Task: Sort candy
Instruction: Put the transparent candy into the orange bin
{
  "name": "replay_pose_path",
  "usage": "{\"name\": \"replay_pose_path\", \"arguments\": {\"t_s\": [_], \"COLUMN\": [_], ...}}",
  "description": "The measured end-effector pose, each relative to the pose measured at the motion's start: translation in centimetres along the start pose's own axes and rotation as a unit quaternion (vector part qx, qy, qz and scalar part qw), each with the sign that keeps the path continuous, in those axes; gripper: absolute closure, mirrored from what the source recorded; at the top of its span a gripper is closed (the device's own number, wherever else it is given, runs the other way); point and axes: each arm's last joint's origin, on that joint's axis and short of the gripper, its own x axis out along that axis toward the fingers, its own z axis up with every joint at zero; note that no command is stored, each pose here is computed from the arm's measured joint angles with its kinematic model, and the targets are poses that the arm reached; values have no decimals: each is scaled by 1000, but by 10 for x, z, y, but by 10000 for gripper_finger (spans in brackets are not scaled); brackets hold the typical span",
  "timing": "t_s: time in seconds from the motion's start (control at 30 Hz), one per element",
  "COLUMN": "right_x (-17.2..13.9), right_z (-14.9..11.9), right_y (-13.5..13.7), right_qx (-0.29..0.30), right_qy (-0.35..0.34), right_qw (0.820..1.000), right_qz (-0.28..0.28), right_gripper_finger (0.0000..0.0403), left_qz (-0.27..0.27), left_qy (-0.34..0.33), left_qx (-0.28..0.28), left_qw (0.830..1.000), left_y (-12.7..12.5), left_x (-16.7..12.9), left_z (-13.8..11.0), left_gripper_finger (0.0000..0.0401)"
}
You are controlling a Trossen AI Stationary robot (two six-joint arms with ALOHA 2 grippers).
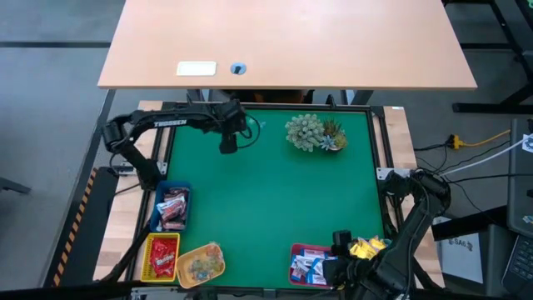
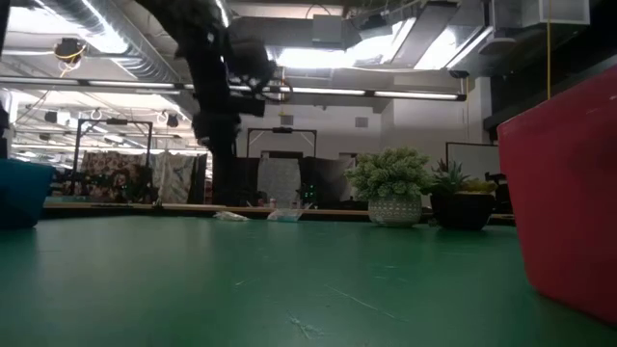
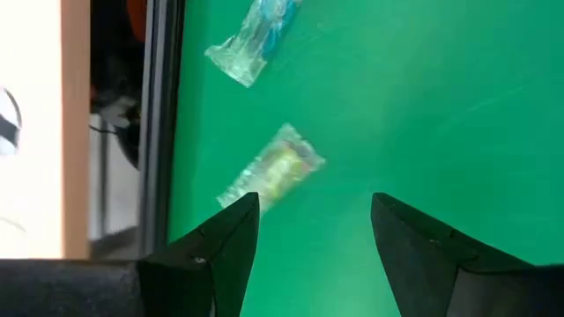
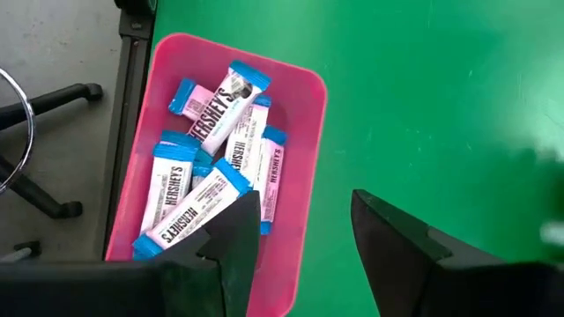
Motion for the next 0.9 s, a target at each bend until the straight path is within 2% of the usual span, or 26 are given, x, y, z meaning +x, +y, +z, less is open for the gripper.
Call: {"name": "replay_pose_path", "arguments": {"t_s": [0.17, 0.3, 0.53, 0.9], "right_x": [1, 3, 8, 12], "right_z": [3, 10, 18, 23], "right_y": [0, 1, -7, -14], "right_qx": [12, 30, 47, 51], "right_qy": [-6, -22, -23, -13], "right_qw": [1000, 999, 998, 998], "right_qz": [9, 24, 24, 26], "right_gripper_finger": [223, 223, 223, 223], "left_qz": [10, 5, -39, -60], "left_qy": [12, 21, 12, 36], "left_qx": [50, 40, 17, 24], "left_qw": [999, 999, 999, 997], "left_y": [12, 19, 26, 21], "left_x": [26, 41, 54, 90], "left_z": [0, -4, -9, -12], "left_gripper_finger": [193, 193, 193, 193]}}
